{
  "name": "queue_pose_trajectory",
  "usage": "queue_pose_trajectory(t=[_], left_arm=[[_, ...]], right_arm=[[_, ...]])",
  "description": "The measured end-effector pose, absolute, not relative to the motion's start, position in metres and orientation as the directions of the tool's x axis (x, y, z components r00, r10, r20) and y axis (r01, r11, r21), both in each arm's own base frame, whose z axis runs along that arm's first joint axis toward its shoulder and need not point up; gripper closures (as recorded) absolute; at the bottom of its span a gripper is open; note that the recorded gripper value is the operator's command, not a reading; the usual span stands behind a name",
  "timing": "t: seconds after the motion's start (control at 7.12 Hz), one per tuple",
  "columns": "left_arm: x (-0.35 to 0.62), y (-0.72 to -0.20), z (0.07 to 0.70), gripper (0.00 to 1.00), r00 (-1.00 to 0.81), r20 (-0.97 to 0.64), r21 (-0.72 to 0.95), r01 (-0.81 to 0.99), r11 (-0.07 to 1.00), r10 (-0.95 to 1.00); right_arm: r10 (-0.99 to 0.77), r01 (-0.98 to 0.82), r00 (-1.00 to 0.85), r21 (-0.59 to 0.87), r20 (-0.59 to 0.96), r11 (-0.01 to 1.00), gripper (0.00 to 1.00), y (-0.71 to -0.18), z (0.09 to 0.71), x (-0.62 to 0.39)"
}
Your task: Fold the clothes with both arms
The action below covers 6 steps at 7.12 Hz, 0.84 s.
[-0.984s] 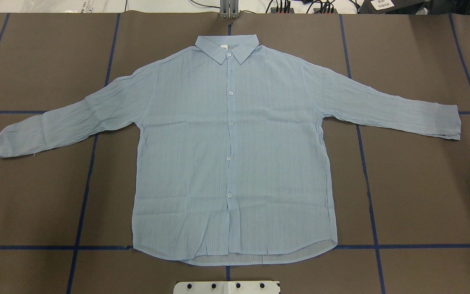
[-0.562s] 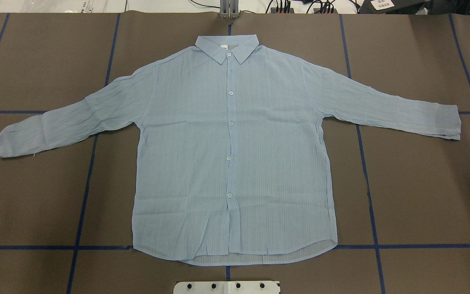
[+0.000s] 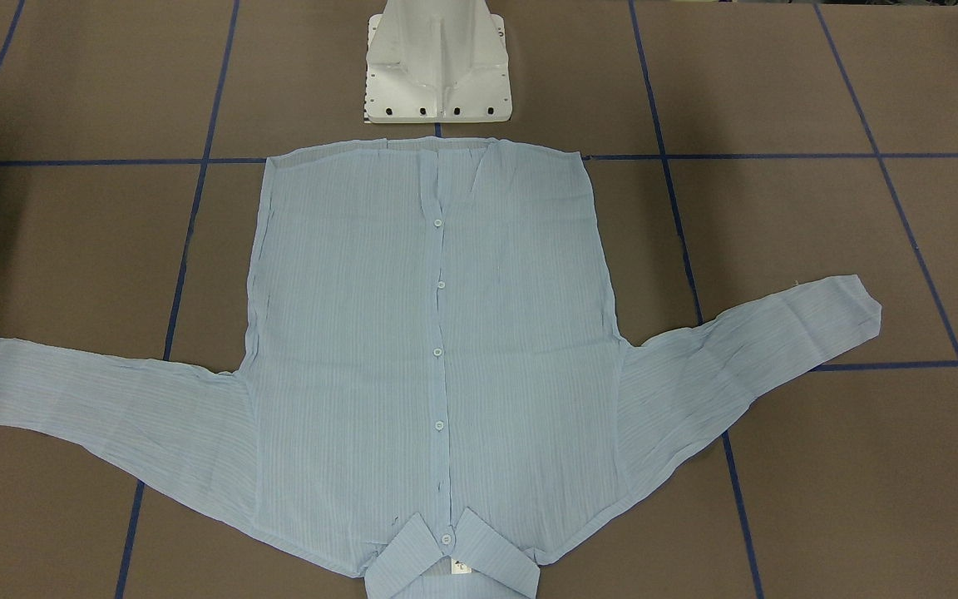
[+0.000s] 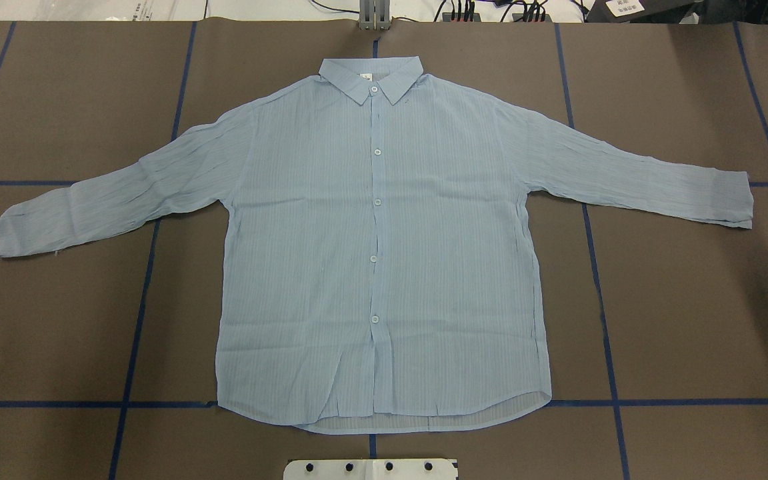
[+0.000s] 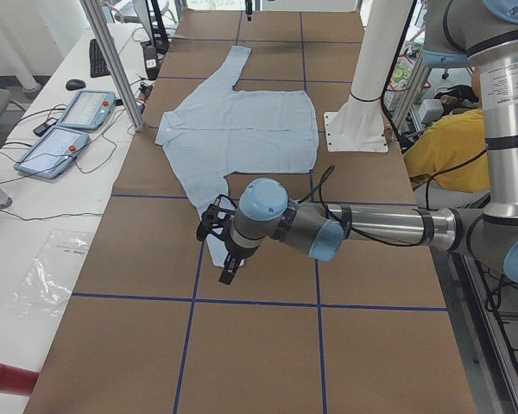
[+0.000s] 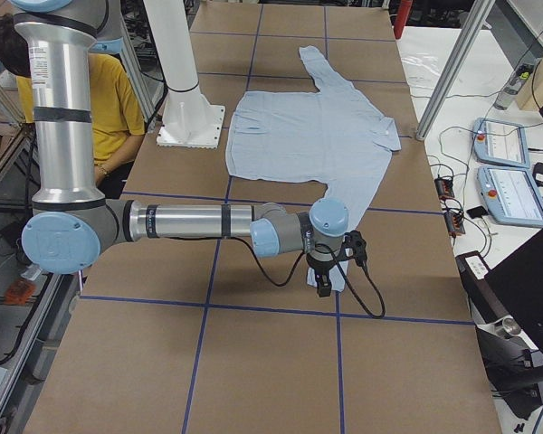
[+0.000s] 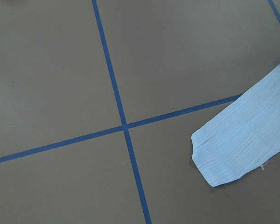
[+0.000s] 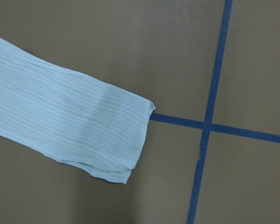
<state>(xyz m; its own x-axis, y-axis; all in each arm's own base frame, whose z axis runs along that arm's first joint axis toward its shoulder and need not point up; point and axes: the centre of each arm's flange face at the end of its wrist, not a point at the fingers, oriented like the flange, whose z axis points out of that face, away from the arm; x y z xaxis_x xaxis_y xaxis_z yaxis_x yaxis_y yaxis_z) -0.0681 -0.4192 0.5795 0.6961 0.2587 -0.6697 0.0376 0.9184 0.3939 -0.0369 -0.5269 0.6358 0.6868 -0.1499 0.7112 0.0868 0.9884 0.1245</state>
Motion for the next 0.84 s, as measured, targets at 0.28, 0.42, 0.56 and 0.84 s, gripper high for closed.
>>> queue_pose_trajectory(t=[0.28, 0.42, 0.56, 0.84], left_arm=[[-0.068, -0.419, 0.576, 0.01, 0.696, -0.669, 0.399, 0.039, 0.916, 0.262], [-0.068, -0.419, 0.576, 0.01, 0.696, -0.668, 0.400, 0.039, 0.916, 0.263], [-0.069, -0.419, 0.575, 0.01, 0.696, -0.668, 0.401, 0.039, 0.915, 0.263], [-0.069, -0.419, 0.577, 0.01, 0.696, -0.669, 0.399, 0.039, 0.916, 0.262]], right_arm=[[-0.051, 0.021, 0.689, 0.050, 0.723, 0.999, 0.15, -0.563, 0.656, -0.072], [-0.009, -0.009, 0.686, 0.021, 0.728, 1.000, 0.14, -0.578, 0.669, -0.087], [0.023, -0.028, 0.684, -0.006, 0.729, 1.000, 0.14, -0.590, 0.678, -0.100], [0.059, -0.037, 0.684, -0.046, 0.727, 0.998, 0.18, -0.596, 0.683, -0.122]])
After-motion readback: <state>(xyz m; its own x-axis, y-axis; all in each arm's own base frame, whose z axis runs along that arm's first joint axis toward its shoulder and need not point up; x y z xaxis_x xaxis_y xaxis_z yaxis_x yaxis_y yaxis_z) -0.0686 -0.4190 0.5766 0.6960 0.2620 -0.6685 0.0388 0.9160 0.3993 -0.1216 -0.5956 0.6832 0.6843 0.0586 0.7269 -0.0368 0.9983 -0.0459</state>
